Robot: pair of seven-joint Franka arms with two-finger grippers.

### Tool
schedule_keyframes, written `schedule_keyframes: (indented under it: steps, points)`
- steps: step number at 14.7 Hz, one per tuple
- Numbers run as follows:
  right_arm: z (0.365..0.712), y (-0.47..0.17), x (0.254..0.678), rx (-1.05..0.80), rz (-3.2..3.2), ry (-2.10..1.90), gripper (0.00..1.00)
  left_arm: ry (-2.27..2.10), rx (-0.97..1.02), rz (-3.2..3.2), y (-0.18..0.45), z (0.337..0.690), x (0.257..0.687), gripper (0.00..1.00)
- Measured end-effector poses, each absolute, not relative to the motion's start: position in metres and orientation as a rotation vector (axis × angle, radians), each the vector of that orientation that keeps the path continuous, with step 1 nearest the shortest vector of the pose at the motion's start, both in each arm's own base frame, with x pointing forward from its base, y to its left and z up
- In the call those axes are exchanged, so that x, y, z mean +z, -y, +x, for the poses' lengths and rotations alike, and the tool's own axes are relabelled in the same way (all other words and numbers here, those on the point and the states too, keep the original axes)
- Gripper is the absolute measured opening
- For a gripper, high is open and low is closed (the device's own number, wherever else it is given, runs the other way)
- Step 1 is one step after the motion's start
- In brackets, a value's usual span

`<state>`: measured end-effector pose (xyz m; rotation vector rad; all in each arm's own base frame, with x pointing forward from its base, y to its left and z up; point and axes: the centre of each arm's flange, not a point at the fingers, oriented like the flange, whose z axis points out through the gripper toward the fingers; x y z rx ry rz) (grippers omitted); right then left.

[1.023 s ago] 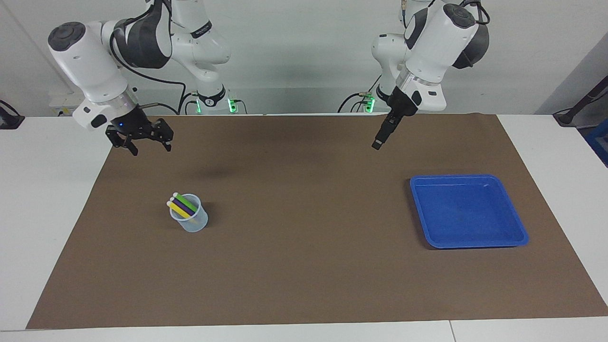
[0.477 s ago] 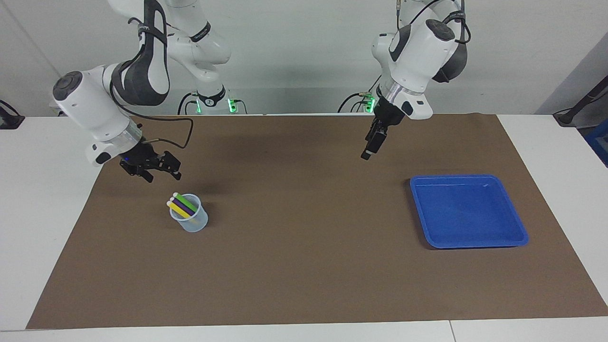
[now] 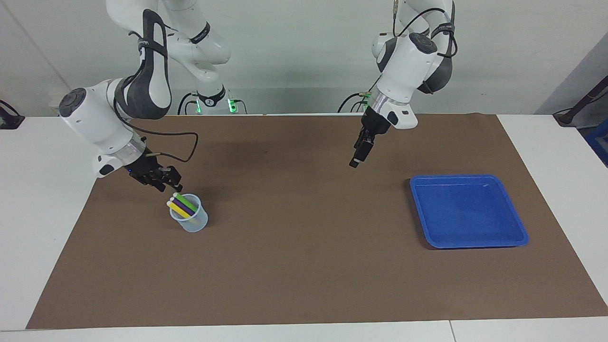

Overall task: Right arm passes pens to left for tray arrangement
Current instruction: 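Reach the right gripper into the cup while the left gripper moves forward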

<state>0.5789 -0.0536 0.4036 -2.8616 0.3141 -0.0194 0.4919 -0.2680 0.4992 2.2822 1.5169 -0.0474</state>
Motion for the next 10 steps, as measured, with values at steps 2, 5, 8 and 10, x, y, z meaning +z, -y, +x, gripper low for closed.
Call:
schedule_keyframes:
  steps: [2,5,8,10]
  points:
    - [0.580,0.054,0.399,-0.011,-2.861,-0.317,0.52,-1.564,-0.048,2.220,0.282,0.489,0.499,1.00]
    - [0.582,0.046,0.400,-0.027,-2.862,-0.322,0.52,-1.587,-0.055,2.189,0.297,0.487,0.491,1.00]
    - [0.586,0.027,0.400,-0.035,-2.859,-0.357,0.52,-1.590,-0.055,2.187,0.298,0.488,0.488,1.00]
    - [0.586,0.025,0.398,-0.033,-2.858,-0.363,0.52,-1.592,-0.055,2.185,0.298,0.489,0.488,1.00]
